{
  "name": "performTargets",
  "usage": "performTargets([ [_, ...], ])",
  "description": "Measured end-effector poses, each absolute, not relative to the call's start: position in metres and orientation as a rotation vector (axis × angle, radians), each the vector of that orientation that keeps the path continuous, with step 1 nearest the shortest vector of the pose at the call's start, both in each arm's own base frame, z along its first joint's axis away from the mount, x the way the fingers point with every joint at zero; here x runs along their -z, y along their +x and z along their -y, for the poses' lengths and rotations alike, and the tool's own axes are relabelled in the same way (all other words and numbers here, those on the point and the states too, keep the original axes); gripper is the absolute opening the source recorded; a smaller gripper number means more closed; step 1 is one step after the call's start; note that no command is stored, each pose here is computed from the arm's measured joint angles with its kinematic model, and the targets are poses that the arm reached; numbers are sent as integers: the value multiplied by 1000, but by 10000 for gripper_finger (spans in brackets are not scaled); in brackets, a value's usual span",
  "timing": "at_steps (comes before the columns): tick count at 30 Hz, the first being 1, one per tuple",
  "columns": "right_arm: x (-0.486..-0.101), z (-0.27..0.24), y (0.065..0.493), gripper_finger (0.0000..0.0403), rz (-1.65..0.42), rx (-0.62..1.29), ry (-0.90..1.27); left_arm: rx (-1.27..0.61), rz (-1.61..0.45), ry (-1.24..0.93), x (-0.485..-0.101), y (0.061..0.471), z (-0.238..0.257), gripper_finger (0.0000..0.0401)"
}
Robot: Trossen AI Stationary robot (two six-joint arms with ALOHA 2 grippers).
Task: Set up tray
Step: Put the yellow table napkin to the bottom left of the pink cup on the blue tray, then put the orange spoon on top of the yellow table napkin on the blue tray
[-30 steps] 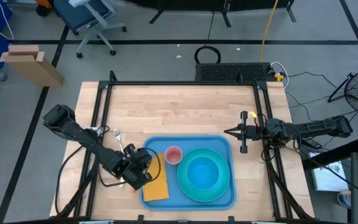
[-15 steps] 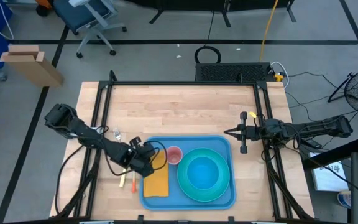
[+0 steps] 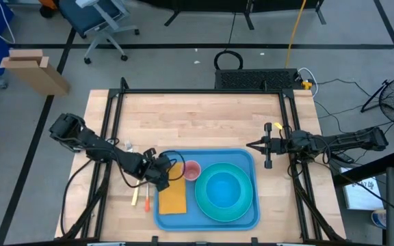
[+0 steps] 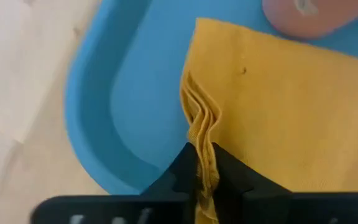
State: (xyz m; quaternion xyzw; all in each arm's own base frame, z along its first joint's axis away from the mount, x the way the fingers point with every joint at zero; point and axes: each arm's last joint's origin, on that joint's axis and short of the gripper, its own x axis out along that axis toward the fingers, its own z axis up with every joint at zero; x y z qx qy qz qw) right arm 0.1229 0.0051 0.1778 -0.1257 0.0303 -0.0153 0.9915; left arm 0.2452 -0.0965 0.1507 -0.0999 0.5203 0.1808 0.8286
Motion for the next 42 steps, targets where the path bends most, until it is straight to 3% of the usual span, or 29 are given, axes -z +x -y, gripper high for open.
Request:
performTargets([
  [9,-178,-5,123,0,-61,31,-252,-308,-1066,-146,-166,255,100,167],
  [16,-178,-5,123,0,-60,31,-252,-316,-1075,-95,-181,260,97,225],
  [24,-178,-5,123,0,-62,35,-255,-400,-1288,-128,-220,248,104,234],
  [29,-178,-5,123,0,-62,35,-256,-561,-1298,-351,-242,233,127,234],
  [34,-178,-5,123,0,-61,34,-256,-691,-1273,-572,-225,221,145,224],
  [42,-179,-5,123,0,-51,36,-277,-729,-1222,-785,-185,215,150,179],
])
